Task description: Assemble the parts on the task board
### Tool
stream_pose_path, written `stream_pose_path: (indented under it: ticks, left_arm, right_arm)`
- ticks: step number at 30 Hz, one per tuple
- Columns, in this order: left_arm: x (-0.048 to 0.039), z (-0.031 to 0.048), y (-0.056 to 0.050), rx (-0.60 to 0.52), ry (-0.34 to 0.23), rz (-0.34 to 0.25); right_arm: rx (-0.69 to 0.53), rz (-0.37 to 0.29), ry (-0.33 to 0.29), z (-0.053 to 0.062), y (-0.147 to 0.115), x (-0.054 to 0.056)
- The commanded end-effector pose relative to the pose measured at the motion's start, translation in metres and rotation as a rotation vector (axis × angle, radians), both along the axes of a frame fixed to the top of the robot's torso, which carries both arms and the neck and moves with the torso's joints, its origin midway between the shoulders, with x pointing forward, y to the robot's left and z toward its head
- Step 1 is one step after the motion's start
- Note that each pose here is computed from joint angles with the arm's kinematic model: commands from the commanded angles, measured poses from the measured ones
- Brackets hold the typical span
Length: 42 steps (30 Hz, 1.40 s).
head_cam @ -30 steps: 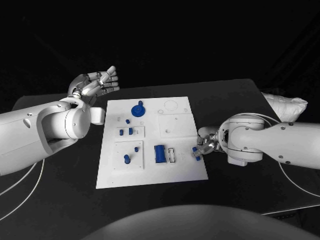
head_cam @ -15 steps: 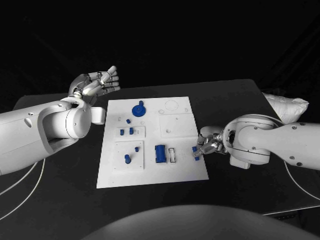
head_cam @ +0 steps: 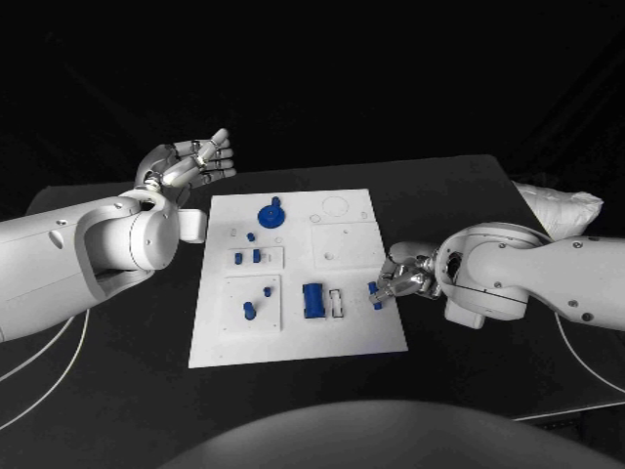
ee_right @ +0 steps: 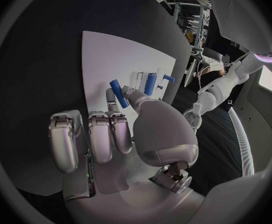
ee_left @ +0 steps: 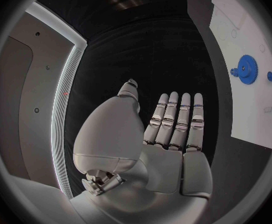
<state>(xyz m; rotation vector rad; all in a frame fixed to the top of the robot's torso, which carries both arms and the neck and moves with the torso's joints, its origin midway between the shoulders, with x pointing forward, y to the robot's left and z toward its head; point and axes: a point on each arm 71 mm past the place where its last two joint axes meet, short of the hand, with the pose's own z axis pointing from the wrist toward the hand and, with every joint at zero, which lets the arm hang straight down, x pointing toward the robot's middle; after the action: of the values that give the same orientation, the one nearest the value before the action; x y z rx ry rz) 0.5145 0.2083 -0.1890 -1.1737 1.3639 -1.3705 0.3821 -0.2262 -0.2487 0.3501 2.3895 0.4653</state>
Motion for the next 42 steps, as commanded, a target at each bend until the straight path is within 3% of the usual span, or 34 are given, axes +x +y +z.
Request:
stream_pose_path:
  ticks: [1, 8, 22, 42]
  left_arm:
    - [-0.0003, 0.0010, -0.003, -0.012, -0.005, -0.019]
    - [-0.0002, 0.0009, -0.003, -0.012, -0.005, -0.020]
    - [0.0000, 0.0008, -0.004, -0.012, -0.004, -0.020]
    - [-0.0005, 0.0008, -0.004, -0.011, -0.002, -0.020]
  right_arm:
    - [0.056, -0.011, 0.000, 0.001, 0.002, 0.000]
    - [0.136, -0.030, 0.032, 0.001, 0.005, -0.001]
    - [0.274, -0.094, 0.232, -0.008, 0.013, 0.001]
    - [0.206, -0.082, 0.295, -0.020, 0.025, 0.016]
